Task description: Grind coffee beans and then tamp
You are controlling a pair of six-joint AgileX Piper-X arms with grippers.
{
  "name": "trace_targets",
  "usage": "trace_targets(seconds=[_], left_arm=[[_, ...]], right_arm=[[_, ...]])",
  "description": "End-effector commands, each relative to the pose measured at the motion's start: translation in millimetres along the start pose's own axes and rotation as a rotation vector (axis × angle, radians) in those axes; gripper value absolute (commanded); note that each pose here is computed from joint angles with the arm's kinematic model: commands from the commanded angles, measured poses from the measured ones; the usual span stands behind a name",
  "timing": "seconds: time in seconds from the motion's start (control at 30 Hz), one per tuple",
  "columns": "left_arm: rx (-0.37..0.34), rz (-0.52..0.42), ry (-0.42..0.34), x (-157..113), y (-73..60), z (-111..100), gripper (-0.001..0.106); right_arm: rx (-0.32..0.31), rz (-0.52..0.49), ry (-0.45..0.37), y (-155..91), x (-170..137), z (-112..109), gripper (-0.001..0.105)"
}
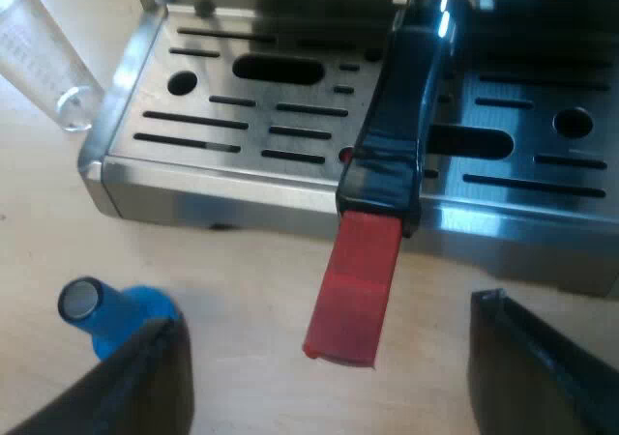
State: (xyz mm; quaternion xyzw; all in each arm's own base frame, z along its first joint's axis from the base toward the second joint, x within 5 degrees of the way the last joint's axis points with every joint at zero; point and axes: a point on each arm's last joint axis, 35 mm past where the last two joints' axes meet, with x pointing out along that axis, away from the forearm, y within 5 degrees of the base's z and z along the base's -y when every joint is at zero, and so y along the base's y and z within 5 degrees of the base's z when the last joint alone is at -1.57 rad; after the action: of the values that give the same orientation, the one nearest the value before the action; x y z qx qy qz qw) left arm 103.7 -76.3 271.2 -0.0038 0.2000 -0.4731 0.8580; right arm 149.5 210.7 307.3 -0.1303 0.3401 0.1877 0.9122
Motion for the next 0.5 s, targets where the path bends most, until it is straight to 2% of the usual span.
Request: trace_targets(seconds=[0.03,0.13,0.23,0.37,0.5], left_arm=[[0.019,-0.020,-0.020,2.6,0.3,-4.7,0.069],[0.016,-0.028,-0.018,4.7,1.2,-9.3,0.069],[0.015,-0.027,-0.017,4.9,1.3,-9.8,0.069],[0.015,-0.027,-0.017,4.9,1.3,-9.8,0.069],[0.015,-0.027,-0.017,4.9,1.3,-9.8,0.069]], right_arm=[[0.009,0.024,0.083,-3.1,12.2,8.2,0.062],[0.033,0.023,0.146,-7.6,27.6,11.8,0.062],[0.083,0.017,0.187,-12.0,39.8,10.5,0.062],[0.090,0.003,0.234,-14.3,55.4,7.0,0.062],[0.085,-0.001,0.246,-10.2,66.6,4.9,0.062]])
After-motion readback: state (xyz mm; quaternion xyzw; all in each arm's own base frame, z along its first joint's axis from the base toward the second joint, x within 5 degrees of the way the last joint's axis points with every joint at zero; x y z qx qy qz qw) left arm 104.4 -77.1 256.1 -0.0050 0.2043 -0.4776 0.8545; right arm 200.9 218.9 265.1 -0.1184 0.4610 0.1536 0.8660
